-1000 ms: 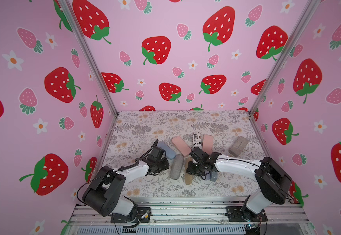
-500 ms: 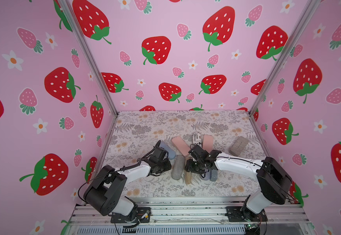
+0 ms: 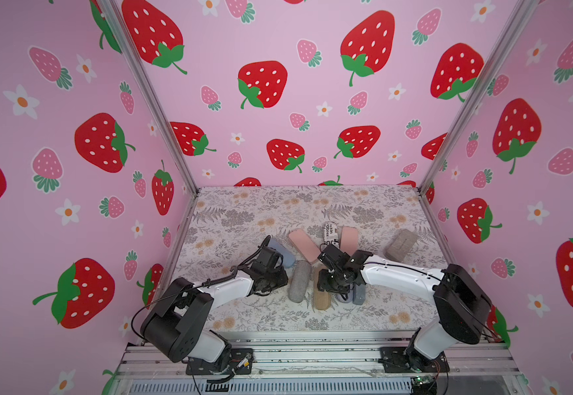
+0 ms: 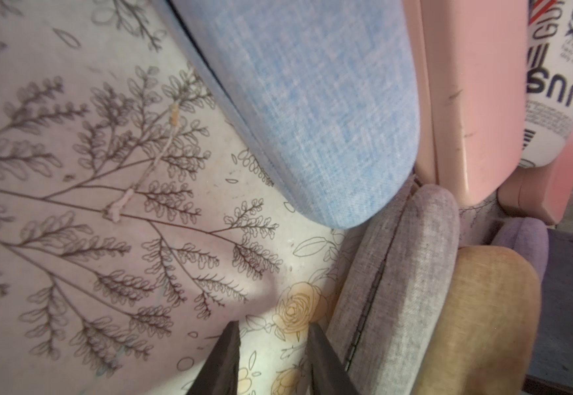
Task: Close the glasses case
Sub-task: Adjust the glasses case at the center of the board.
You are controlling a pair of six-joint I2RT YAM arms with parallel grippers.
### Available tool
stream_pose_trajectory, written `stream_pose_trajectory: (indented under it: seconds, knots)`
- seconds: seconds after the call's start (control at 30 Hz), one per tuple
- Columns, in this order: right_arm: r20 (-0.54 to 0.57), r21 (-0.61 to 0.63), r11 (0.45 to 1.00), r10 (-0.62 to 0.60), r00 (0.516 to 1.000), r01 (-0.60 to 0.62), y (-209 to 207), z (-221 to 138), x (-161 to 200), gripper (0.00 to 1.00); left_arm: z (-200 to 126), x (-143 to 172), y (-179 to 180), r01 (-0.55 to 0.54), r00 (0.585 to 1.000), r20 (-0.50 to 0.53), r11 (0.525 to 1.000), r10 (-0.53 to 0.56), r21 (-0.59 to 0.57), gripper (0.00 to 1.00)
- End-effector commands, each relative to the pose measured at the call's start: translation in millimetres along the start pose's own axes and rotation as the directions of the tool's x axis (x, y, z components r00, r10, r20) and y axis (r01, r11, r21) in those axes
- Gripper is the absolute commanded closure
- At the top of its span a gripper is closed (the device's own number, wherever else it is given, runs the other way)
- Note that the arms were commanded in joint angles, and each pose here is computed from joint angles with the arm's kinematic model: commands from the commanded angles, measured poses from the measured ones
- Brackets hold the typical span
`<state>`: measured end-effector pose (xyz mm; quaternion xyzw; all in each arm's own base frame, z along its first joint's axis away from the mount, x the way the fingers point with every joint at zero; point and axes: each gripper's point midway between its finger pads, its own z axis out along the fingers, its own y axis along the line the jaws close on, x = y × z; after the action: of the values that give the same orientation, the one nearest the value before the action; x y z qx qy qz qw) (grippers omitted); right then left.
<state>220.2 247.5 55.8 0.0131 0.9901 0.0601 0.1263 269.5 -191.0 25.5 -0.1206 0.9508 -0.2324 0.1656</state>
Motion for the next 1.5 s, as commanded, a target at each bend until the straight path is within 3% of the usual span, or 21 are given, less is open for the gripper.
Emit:
stream_pose_trajectory:
  seconds: [0.0, 0.87, 1.47]
  knots:
    - [0.013, 0.008, 1.000, -0.011, 1.000, 0.011, -1, -11, -2, 0.45, 4, 3, 4, 0.008, 1.000, -0.018, 0.999, -0.008, -0.036, 0.66]
    - [-0.037, -0.014, 0.999, -0.042, 0.998, 0.041, 14, 12, 1, 0.39, 17, 34, -22, -0.042, 0.998, -0.041, 0.998, 0.040, -0.043, 0.68]
    - [-0.037, -0.013, 0.993, -0.121, 0.992, 0.121, 17, 8, -17, 0.40, 15, 58, -15, -0.031, 0.999, -0.037, 0.996, 0.028, -0.085, 0.71]
